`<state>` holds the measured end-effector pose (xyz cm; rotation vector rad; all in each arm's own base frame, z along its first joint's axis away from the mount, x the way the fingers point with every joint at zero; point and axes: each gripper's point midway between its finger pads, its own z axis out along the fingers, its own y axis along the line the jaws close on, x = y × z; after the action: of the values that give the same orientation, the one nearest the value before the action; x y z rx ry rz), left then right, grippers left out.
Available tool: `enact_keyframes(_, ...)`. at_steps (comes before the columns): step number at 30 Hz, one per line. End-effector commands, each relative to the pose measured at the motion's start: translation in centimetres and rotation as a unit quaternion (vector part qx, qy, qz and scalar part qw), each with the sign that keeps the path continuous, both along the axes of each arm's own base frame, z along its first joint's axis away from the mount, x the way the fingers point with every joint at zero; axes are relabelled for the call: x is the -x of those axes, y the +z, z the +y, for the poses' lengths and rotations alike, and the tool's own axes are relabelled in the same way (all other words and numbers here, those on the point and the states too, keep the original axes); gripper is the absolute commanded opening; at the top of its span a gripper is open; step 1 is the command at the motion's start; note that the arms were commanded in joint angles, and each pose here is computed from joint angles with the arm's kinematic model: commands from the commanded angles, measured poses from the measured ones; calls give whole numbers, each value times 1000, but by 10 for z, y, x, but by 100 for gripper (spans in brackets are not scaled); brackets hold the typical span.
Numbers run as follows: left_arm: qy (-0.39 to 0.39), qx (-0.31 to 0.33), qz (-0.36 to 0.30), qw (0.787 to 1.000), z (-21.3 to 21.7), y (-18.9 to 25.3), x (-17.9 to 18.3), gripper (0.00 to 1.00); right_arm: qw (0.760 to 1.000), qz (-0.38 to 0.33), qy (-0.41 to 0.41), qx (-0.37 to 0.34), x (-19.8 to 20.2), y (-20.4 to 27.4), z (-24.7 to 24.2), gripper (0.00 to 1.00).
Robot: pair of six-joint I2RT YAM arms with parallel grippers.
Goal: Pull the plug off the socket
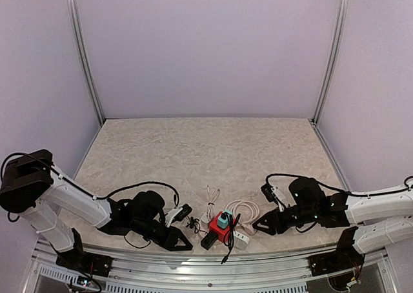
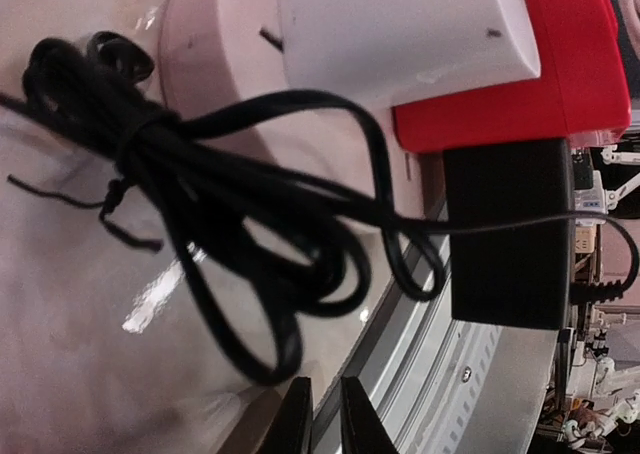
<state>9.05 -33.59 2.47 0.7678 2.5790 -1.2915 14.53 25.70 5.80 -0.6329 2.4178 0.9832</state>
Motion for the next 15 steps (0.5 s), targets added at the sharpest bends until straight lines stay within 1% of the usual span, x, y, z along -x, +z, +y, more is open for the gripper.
enact_keyframes(1, -38, 64, -17, 997, -36, 26, -3, 10, 1000, 3, 11, 3, 6, -11, 1, 45)
enact_keyframes(8, -32, 75, -23, 996, -47, 22, -24, 10, 1000, 6, 18, -12, 2, -18, 13, 45)
enact_keyframes(15, 1, 115, -24, 993, -45, 27, -58, 11, 1000, -1, 9, -5, -16, -31, 28, 45)
